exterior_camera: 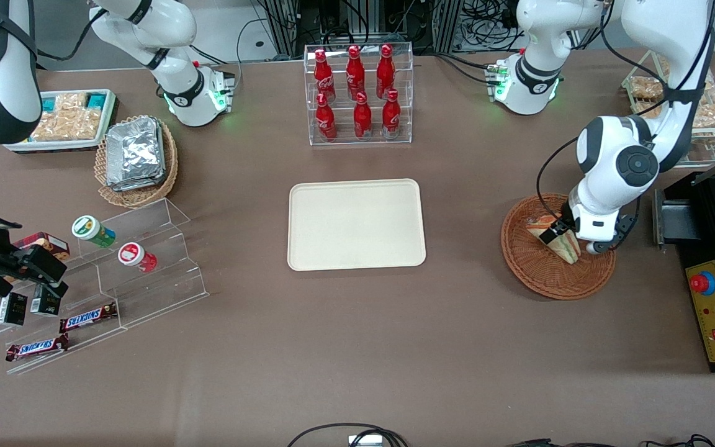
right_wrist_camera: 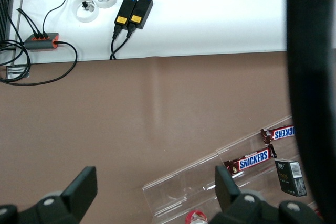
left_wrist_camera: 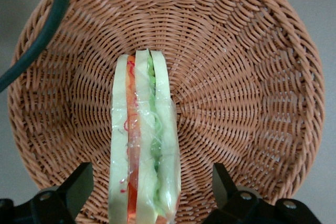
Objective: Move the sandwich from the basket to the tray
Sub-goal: 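Lower the open left gripper around the wrapped sandwich, then close the left gripper on the sandwich and lift it, then carry the held sandwich over to the cream tray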
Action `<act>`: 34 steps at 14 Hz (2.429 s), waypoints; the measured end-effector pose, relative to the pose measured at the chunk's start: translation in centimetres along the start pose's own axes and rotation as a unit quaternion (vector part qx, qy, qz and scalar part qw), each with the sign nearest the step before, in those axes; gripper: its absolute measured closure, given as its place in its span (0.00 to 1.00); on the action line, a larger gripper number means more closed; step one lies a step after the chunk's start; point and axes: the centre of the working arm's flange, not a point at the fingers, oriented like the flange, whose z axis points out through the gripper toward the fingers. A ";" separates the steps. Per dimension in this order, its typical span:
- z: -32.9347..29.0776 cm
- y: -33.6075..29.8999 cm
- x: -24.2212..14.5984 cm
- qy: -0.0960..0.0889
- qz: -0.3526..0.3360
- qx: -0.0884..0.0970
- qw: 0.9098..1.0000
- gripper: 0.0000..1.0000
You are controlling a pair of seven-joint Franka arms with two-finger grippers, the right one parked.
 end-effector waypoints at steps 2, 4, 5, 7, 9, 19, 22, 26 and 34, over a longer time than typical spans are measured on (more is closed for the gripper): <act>1.1 -0.2 -0.1 -0.001 -0.005 -0.003 1.000 0.00; 2.1 -0.4 -0.1 -0.006 -0.010 -0.001 1.000 0.00; 2.3 -0.4 -0.1 -0.007 -0.015 0.000 1.000 0.09; 2.5 -0.4 -0.1 -0.007 -0.023 -0.001 1.000 0.29; 2.5 -0.5 0.0 -0.007 -0.027 -0.001 1.000 0.54; -4.7 -0.5 1.6 0.009 -0.014 0.009 1.000 0.81; -9.9 0.7 2.0 0.009 0.016 0.021 1.000 0.81; -14.6 6.9 -1.4 0.025 0.084 0.012 0.996 0.81; -14.5 17.6 -15.0 0.058 0.275 0.026 0.959 0.81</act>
